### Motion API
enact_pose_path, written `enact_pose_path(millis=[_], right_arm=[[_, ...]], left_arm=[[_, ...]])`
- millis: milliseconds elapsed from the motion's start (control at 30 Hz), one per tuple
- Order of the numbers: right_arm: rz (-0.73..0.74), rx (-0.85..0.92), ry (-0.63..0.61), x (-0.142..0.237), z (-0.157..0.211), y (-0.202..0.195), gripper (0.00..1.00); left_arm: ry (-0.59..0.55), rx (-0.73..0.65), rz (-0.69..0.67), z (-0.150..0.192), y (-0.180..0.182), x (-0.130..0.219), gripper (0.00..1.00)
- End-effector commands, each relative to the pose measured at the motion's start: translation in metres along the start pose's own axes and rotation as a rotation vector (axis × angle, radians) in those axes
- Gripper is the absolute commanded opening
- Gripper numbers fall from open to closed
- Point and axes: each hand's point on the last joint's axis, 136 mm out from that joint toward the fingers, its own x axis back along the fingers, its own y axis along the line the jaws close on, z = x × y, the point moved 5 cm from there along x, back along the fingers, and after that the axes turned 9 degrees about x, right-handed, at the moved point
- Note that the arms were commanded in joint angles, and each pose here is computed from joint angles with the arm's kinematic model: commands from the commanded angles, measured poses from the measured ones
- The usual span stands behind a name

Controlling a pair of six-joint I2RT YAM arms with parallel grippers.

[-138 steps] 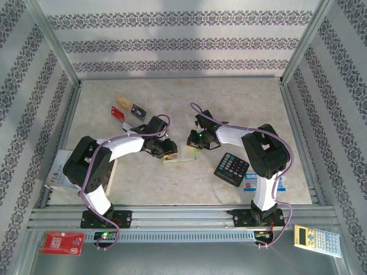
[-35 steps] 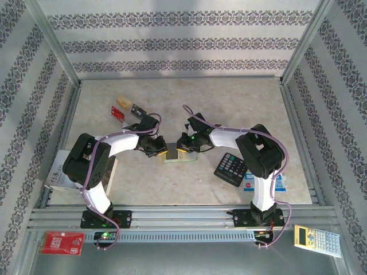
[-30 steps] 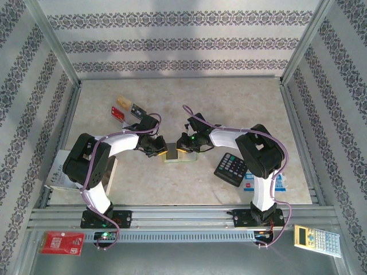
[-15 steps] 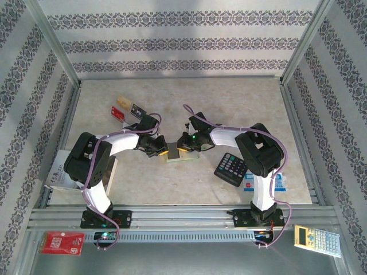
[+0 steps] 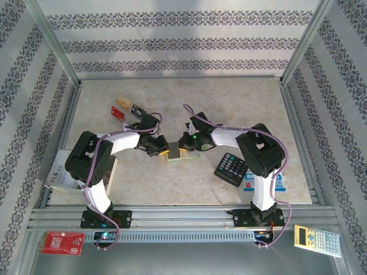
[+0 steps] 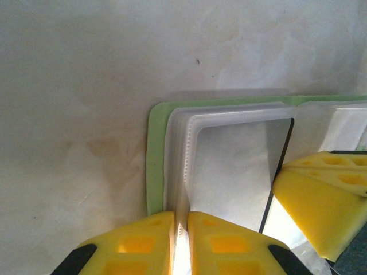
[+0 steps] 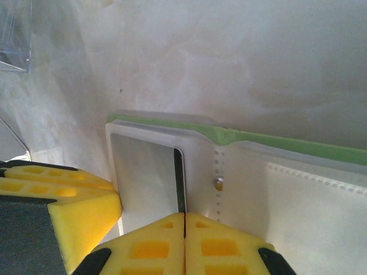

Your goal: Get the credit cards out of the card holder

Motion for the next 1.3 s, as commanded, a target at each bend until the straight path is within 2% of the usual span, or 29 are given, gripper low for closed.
enact_pose_path(millis=[0,433,567,700,867,1033,1267], right_arm=[[-0.038,0.031,0.001,0.005,0.005,0.008,0.06],[0.024,0.005,-0.066,0.022,0.0,-0.008,0.02],[0.014,0.006,-0.059,0.021,0.0,-0.008,0.02],[-0.03,0.043,-0.064,0.024,-0.001,0.006,0.05],[-0.033,0.055,-0.077,0.029,0.002,0.017,0.11],[-0.03,0.037,-0.054,0.02,0.009,0.019,0.18],[-0.029,0.01,-0.011,0.005,0.016,0.012,0.22]], left_arm=[[0.018,0.002,-0.101,0.005,0.02,-0.014,0.17],[-0.056,-0.048,-0.117,-0.002,0.004,0.016,0.27],[-0.065,-0.072,-0.079,-0.001,-0.008,0.026,0.29],[-0.059,-0.084,-0.035,0.0,-0.016,0.029,0.29],[-0.044,-0.092,-0.021,0.003,-0.02,0.027,0.23],[-0.012,-0.093,-0.049,0.007,-0.018,0.014,0.21],[-0.004,-0.077,-0.091,0.008,-0.008,0.004,0.2]])
